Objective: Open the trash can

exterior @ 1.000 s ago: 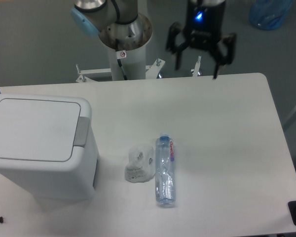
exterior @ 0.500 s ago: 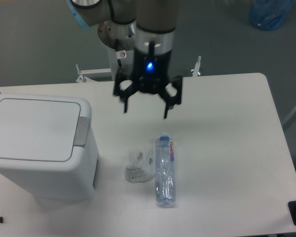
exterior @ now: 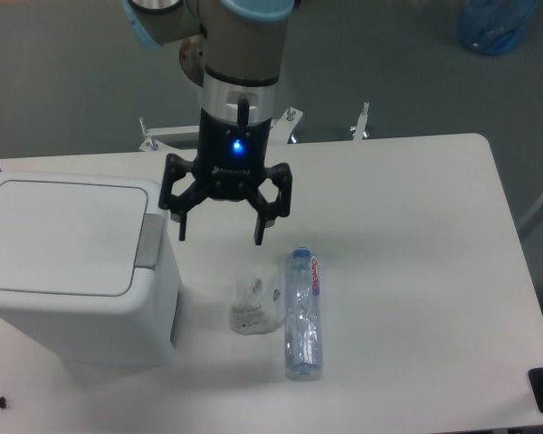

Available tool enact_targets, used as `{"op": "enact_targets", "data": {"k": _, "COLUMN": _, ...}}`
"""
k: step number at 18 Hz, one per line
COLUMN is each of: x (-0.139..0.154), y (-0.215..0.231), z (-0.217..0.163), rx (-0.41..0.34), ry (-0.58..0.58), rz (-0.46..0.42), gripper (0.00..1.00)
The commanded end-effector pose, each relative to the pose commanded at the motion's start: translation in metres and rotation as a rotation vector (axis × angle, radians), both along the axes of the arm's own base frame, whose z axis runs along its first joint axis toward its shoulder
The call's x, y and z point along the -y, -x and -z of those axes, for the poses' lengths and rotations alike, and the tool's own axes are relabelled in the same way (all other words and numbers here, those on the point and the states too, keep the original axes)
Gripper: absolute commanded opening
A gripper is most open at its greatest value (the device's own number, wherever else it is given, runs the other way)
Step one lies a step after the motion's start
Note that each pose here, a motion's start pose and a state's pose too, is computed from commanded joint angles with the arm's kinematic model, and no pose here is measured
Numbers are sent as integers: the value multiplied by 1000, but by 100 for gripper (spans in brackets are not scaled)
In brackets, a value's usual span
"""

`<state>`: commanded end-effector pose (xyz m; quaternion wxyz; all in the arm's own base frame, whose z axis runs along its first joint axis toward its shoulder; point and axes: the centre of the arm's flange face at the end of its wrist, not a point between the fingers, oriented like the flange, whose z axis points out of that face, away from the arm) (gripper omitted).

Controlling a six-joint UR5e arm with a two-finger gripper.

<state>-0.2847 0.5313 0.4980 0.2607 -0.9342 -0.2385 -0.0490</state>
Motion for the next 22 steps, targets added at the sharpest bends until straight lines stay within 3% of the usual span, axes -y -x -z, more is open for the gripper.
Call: {"op": "enact_targets", "data": {"k": 22, "x": -6, "y": -9, "z": 13, "rx": 9, "ry": 22, "rz": 20, "gripper": 100}}
